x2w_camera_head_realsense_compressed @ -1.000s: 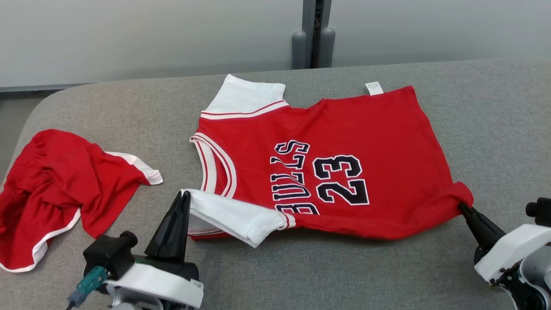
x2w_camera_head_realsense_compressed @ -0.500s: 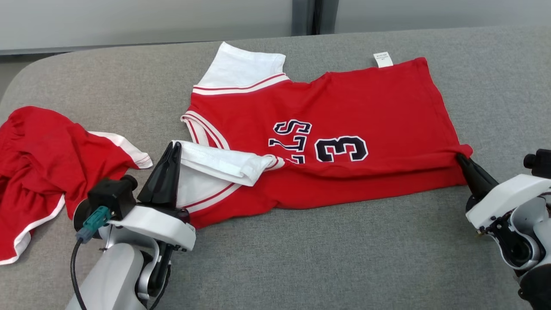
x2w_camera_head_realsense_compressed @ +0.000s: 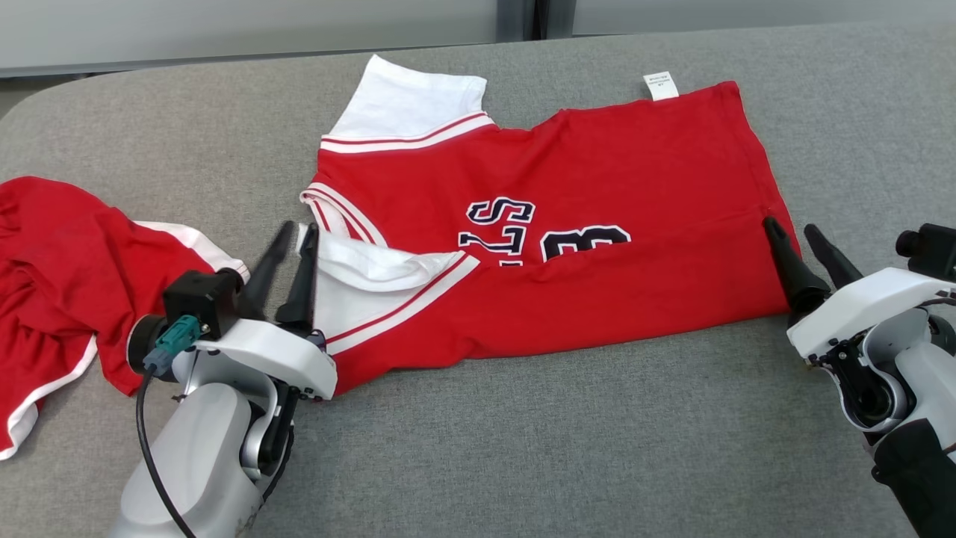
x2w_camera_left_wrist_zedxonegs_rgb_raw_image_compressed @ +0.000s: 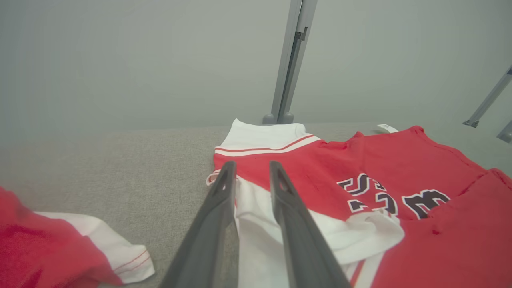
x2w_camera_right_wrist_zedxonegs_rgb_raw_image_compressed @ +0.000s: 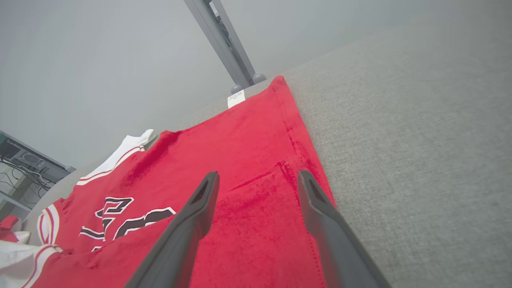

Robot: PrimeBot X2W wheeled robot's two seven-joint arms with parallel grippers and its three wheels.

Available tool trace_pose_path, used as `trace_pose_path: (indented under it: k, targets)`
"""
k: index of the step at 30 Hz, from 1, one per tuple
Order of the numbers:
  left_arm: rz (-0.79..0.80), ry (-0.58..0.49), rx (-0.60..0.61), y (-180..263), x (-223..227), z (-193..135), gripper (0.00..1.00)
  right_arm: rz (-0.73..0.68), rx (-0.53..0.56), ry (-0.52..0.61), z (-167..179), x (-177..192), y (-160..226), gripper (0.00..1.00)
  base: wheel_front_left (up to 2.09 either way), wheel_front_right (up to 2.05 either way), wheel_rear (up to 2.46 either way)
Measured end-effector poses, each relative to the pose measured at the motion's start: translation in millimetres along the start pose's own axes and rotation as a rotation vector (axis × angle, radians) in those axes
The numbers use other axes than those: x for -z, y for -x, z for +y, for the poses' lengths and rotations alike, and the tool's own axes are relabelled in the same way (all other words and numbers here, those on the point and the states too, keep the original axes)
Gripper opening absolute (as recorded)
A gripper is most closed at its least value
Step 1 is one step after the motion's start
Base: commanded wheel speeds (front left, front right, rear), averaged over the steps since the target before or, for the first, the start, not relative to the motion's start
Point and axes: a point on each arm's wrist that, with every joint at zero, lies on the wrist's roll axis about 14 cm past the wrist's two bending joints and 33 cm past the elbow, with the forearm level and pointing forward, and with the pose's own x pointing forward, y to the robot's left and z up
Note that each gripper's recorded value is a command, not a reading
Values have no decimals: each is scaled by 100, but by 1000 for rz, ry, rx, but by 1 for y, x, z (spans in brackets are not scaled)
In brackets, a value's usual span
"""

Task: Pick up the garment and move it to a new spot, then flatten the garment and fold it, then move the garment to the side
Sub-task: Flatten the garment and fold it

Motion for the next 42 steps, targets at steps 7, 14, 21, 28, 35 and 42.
trace_pose_path:
  k: [7,14,21,28,35,42]
  targets:
    - [-64,26,-36,10,-18,4,100,-86,-18,2,3,-8,12,100,0,0,0]
    - [100,159,-123,58,26,5,100,-83,2,-33,-4,9,38,100,0,0,0]
    - [288,228,-173,87,61,2,100,-93,-8,-38,-1,8,45,100,0,0,0]
    - [387,236,-174,91,78,-2,100,-93,-15,-27,0,8,48,100,0,0,0]
    - [412,229,-173,89,87,-2,0,-81,-8,-23,-4,11,47,100,0,0,0]
    - [401,216,-166,87,84,3,0,-77,9,11,-12,7,44,100,0,0,0]
